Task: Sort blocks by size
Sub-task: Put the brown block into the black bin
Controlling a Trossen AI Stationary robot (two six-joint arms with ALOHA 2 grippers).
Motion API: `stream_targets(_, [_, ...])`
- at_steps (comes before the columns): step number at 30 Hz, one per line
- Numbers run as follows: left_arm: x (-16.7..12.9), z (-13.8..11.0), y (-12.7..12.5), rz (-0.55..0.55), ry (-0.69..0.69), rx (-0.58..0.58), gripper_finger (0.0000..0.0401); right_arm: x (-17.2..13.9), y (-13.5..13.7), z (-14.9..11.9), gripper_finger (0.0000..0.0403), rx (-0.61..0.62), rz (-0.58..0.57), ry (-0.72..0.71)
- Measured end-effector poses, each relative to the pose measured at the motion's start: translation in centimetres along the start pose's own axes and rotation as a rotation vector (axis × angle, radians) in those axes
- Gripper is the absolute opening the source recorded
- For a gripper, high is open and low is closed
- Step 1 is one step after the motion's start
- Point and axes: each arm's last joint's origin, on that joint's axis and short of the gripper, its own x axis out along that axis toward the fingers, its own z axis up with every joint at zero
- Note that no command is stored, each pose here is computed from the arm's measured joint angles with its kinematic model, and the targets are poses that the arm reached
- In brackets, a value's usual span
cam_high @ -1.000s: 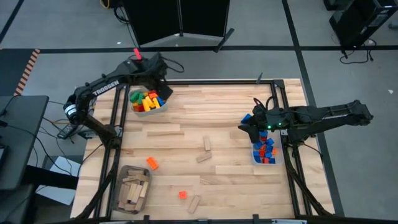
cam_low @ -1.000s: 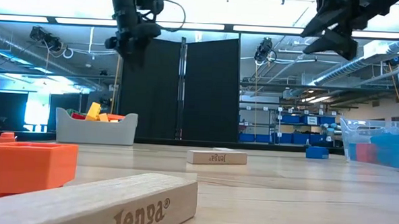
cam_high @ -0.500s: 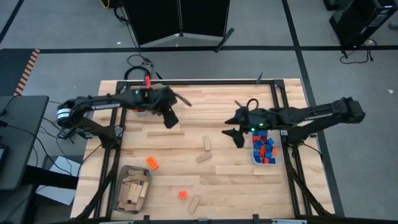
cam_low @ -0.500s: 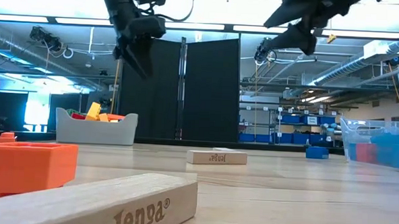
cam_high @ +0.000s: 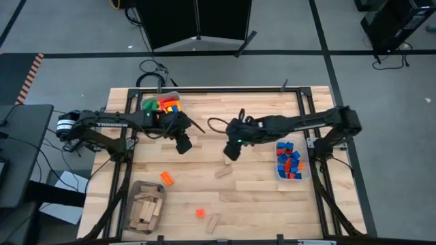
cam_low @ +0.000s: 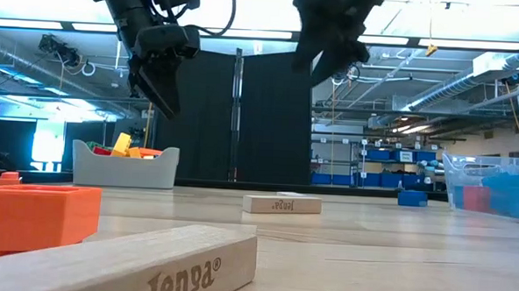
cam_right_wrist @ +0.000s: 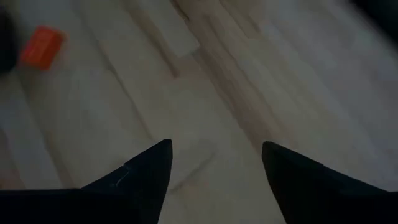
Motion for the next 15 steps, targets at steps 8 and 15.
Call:
stream_targets(8, [-0.1,-0.2,-0.6,-0.013,0.001,0.024,0.0188,5.7,1.7,-1.1,0.0244,0.35,-0.019,0.173])
stream_targets(15, [-0.1,-0.4,-1.0,-0.022,0.004,0.045,0.0188,10.1,2.2,-2.7,0.0244,0.568,-0.054,0.35])
